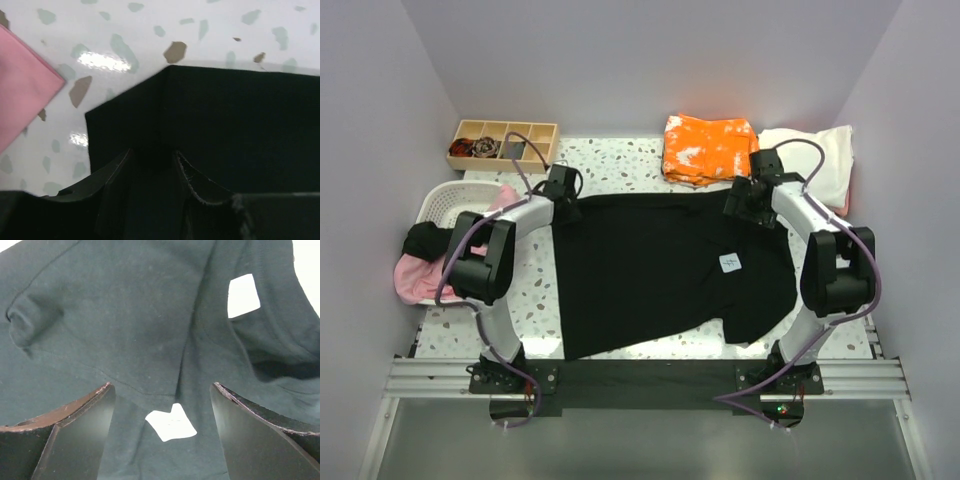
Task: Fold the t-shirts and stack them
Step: Grap the side of the flattened tshirt furthest away from the robot with both arms
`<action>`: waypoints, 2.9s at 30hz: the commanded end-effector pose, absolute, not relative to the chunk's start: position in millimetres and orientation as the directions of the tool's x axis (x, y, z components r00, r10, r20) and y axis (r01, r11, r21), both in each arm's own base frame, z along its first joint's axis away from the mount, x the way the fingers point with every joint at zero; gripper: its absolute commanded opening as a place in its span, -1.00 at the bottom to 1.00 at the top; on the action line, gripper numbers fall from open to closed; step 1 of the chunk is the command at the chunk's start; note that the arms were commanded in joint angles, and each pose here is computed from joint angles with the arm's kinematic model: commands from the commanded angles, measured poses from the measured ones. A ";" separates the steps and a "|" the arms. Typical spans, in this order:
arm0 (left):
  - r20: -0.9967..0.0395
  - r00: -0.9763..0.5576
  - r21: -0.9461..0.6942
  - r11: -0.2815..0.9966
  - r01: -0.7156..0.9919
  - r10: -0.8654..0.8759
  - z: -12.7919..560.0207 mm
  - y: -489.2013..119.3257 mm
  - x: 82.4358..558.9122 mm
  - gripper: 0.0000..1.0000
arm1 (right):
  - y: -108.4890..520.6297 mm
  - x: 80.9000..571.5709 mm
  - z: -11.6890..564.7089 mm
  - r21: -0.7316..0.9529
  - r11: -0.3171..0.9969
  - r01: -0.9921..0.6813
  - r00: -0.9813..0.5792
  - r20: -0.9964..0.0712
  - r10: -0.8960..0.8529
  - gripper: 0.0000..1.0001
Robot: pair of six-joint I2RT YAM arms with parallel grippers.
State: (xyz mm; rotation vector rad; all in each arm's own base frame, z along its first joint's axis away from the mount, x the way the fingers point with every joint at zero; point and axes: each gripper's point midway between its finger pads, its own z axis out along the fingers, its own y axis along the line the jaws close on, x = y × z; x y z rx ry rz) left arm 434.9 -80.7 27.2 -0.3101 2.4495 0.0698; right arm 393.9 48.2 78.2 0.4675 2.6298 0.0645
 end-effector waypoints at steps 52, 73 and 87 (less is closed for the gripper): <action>-0.825 -0.549 -0.084 0.989 -0.122 -0.137 85.1 -87.8 474.1 -0.09 | 81.8 368.7 55.1 0.427 0.858 0.284 -0.860 -0.282 0.425 0.24; -0.787 -0.609 -0.029 0.992 -0.123 -0.099 43.4 -91.2 479.3 -0.15 | 70.1 353.4 39.7 0.373 0.862 0.344 -0.845 -0.278 0.457 0.25; -0.787 -0.612 0.002 0.993 -0.121 -0.073 43.6 -87.5 480.2 -0.99 | 83.7 380.0 54.2 0.463 0.851 0.249 -0.834 -0.345 0.431 -1.00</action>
